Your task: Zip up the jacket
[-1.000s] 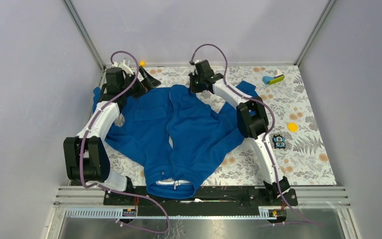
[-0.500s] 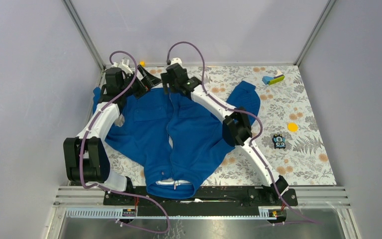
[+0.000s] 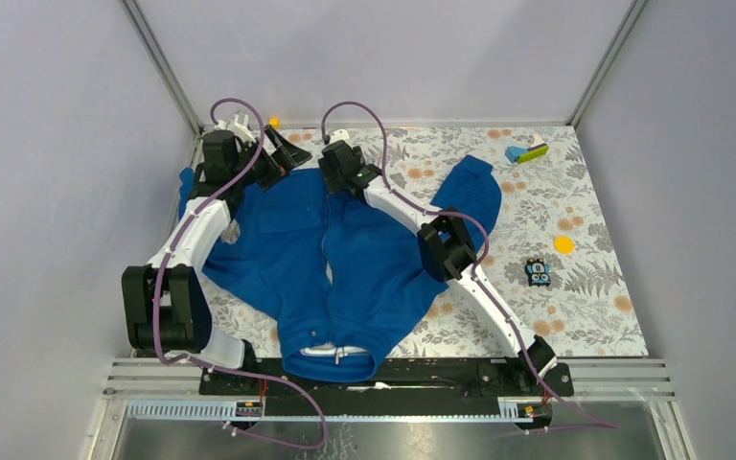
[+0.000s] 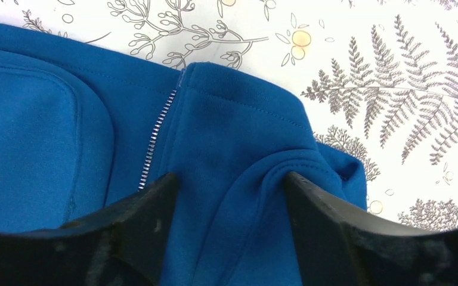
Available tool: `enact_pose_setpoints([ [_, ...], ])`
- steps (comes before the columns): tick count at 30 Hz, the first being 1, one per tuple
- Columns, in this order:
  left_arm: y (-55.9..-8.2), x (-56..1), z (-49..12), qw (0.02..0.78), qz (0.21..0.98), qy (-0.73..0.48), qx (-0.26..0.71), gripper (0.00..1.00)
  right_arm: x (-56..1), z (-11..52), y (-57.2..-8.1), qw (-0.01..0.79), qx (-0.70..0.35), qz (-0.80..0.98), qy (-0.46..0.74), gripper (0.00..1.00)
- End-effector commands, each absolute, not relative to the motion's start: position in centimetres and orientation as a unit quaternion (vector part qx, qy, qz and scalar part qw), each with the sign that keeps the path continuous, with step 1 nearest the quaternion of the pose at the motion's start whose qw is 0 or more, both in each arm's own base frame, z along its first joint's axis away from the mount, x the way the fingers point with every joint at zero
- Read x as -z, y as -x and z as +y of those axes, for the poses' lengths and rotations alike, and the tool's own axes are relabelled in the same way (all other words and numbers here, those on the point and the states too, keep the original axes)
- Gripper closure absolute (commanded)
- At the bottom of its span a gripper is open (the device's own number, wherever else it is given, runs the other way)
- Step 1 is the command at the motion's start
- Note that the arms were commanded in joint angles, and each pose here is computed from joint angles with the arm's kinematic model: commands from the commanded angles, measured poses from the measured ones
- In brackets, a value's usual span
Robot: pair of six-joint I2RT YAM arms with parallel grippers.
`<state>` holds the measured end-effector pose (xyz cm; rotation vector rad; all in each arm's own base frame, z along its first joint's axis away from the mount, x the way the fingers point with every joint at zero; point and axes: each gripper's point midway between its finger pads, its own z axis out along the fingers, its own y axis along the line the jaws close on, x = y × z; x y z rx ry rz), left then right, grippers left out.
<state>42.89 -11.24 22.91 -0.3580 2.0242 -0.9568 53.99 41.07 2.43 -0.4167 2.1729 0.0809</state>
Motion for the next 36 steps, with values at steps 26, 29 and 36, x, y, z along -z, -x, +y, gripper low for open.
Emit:
enact_pose_setpoints([
  [26,-44.9,-20.1,-13.3,0.418,0.824,0.082,0.373,0.02,-11.4,37.0,-53.1,0.44,-0.381,0.791,0.191,0.97],
  [29,-45.6,-18.1,-14.1,0.398,0.846,0.074,0.346,0.08,-10.1,36.6,-53.2,0.425,-0.373,0.798,0.208,0.99],
  [36,-50.3,-16.4,-15.2,0.396,0.86,0.121,0.299,0.17,-6.8,33.7,-55.1,0.399,-0.302,0.851,0.16,1.0],
])
